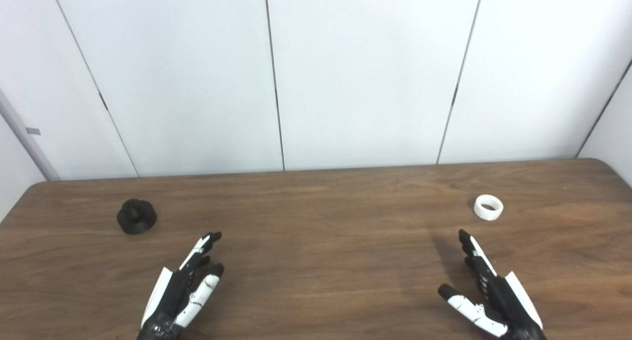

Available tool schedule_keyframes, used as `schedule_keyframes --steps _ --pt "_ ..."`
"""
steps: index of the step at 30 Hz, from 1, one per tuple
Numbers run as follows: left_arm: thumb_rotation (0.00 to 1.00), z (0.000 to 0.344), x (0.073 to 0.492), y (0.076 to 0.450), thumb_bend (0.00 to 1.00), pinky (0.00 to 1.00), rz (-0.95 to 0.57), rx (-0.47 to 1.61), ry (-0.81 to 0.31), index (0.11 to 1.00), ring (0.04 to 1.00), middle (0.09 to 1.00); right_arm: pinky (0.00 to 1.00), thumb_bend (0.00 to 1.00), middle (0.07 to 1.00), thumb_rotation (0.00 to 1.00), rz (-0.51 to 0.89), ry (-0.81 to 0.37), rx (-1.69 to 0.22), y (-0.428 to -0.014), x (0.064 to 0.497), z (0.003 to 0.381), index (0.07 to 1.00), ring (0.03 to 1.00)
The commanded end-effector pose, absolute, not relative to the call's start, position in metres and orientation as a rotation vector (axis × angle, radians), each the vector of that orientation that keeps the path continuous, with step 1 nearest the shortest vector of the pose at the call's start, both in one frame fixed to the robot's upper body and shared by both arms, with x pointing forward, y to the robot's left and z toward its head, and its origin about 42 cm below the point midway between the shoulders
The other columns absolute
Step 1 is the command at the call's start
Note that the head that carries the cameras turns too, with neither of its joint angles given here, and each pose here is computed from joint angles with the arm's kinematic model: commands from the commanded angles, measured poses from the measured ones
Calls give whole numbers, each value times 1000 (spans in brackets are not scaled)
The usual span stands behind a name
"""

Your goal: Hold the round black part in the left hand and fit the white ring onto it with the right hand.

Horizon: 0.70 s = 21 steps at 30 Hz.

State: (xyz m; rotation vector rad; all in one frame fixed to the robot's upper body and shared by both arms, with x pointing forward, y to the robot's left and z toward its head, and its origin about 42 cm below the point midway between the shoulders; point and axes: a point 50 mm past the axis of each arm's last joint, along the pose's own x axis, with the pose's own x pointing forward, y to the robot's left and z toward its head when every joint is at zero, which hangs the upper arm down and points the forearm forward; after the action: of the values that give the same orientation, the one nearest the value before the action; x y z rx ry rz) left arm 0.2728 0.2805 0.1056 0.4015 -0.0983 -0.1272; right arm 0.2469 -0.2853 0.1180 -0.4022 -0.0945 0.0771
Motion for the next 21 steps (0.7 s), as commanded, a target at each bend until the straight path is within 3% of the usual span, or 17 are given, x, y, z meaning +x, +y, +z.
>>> schedule_keyframes --steps 1,11,14,21 --pt "829 89 263 279 540 917 -141 401 -26 940 969 991 977 509 1000 589 85 -95 -413 -288 247 120 1000 1000" --pt "775 96 262 284 500 929 -122 409 -89 946 977 1000 984 501 1000 594 87 -89 -410 -285 248 120 1000 1000" --pt "730 114 262 285 550 889 -73 428 -153 921 949 983 989 472 1000 582 88 -86 -410 -287 248 120 999 1000" --pt "454 182 261 311 696 856 97 538 -356 847 942 950 1000 387 1000 507 90 -92 -417 -295 250 120 1000 1000"
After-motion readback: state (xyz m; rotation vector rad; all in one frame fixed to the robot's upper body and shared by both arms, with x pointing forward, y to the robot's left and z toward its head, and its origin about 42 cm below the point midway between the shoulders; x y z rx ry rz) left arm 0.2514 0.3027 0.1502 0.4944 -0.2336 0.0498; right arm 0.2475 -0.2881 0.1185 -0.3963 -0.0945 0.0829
